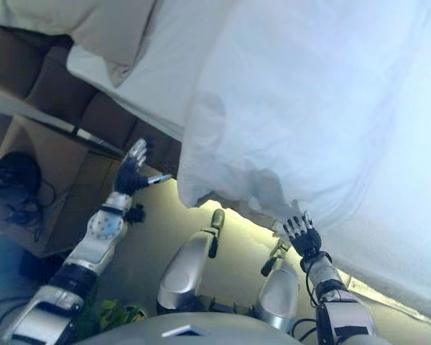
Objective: Make the bed neatly
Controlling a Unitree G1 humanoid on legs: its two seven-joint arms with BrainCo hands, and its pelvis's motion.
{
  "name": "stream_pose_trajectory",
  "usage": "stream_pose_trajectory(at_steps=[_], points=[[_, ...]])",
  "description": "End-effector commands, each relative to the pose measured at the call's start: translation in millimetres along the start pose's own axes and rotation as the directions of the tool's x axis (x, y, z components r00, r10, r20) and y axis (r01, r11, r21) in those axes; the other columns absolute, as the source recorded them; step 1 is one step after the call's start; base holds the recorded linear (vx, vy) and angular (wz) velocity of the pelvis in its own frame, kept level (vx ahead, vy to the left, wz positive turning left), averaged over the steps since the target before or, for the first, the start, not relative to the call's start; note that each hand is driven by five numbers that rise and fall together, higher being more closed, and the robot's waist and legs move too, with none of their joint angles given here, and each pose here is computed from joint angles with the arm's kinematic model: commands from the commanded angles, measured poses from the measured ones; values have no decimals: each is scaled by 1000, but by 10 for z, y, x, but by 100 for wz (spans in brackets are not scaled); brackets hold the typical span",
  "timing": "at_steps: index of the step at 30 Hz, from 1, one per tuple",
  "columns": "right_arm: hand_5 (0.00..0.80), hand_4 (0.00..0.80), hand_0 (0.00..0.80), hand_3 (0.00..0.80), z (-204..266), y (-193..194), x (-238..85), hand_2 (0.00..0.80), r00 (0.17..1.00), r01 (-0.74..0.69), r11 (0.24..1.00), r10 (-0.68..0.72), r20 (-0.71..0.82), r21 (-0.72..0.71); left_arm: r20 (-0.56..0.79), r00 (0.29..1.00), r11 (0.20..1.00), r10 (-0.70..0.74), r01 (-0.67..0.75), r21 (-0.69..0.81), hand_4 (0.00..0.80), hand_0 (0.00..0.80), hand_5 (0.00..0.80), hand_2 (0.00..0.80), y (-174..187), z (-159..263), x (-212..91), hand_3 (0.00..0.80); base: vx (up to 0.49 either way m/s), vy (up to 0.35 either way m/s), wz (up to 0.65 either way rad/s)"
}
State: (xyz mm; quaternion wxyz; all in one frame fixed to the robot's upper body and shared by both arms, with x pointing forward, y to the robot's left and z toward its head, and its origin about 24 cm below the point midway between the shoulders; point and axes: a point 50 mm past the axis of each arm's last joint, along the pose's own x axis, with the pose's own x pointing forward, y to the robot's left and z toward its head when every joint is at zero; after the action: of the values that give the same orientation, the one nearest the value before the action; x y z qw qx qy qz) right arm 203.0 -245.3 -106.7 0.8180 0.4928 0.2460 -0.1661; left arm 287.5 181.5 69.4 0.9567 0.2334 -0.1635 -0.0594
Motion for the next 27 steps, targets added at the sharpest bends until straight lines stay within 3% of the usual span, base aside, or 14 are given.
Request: stream_pose_trajectory(at_steps=[1,8,17,22,27], points=[[0,0,0,0,102,3,-36,0,998,-36,999,36,43,3,264,963,978,62,-111,175,0,0,0,0,-8,397,256,0,-53,-70,-22],[0,0,0,0,79,159,28,0,996,-72,997,73,43,-21,421,906,893,35,-218,394,0,0,0,0,-145,655,581,0,-70,-35,-30],[0,0,0,0,222,414,98,0,983,-117,992,123,133,-49,414,909,847,36,-248,470,0,0,0,0,-343,717,771,0,-50,16,-21],[0,0,0,0,337,519,52,0,958,-190,981,194,211,-40,435,898,755,61,-326,568,0,0,0,0,-317,642,764,0,-17,43,-18],[0,0,0,0,394,769,-35,0,897,-356,934,353,267,-39,416,906,625,84,-373,686,0,0,0,0,-159,527,793,0,-30,9,-12]])
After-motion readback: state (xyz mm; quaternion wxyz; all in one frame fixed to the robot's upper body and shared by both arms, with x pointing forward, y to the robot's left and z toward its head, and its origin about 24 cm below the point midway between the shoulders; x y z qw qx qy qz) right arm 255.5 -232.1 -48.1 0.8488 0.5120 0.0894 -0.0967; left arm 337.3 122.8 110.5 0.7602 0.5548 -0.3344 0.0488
